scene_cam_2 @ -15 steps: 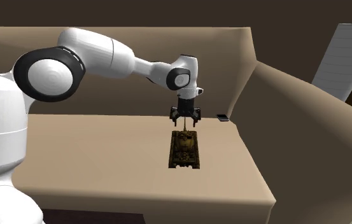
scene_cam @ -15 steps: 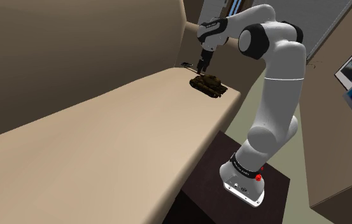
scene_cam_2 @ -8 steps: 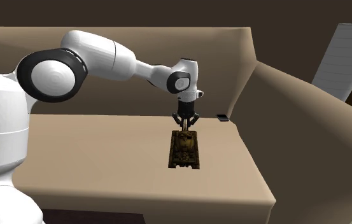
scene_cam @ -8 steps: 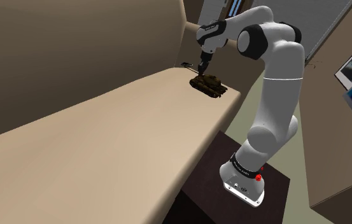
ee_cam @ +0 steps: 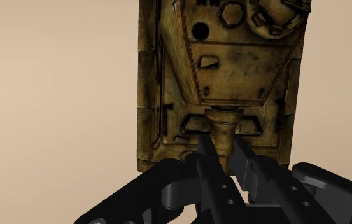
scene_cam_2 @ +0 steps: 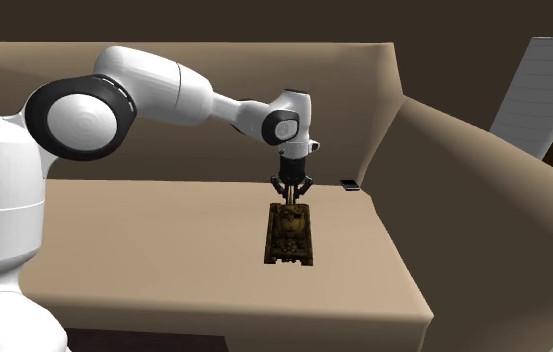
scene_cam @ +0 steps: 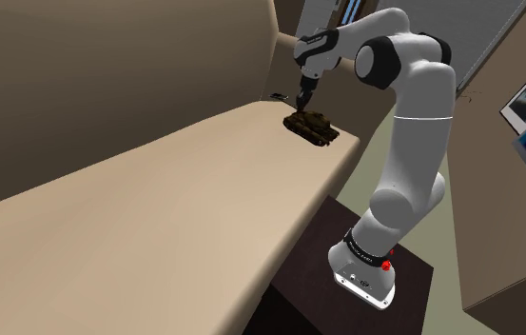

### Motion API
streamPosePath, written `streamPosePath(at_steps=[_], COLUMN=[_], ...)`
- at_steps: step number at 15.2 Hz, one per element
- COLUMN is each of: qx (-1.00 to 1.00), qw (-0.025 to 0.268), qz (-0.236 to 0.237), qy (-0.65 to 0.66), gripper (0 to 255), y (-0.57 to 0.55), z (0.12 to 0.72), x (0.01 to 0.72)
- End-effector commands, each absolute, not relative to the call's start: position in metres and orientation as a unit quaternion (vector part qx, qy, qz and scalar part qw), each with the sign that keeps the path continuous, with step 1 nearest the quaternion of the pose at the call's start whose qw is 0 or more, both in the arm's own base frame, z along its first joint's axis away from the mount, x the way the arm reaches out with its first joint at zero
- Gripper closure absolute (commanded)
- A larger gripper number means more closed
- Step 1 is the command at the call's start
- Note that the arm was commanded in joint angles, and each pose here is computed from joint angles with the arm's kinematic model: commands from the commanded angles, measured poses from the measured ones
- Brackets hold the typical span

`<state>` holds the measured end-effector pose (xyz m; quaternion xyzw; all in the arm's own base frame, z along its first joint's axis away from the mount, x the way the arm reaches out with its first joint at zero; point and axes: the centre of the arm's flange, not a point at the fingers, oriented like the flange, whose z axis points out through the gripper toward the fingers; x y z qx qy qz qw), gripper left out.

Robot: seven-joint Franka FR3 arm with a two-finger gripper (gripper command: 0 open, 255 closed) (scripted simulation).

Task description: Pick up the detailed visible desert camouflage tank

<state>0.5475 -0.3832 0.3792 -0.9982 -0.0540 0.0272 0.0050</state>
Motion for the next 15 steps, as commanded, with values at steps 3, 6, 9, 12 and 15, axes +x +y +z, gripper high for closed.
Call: streamPosePath(at_steps=[3,6,9,12,15], qx=[-0.998,-0.998,-0.998,-0.998,-0.998], qw=[0.005,0.005,0.005,0.005,0.005], qz=[0.027,0.027,0.027,0.027,0.027], qy=[-0.054,-0.054,-0.054,-0.054,-0.054], gripper=[255,255,255,255,255], y=[-0.383,-0.383,-0.383,-0.383,-0.383], z=[0.4,0.416,0.432,0.447,0.453], x=[0.548,0.548,0.548,0.548,0.548])
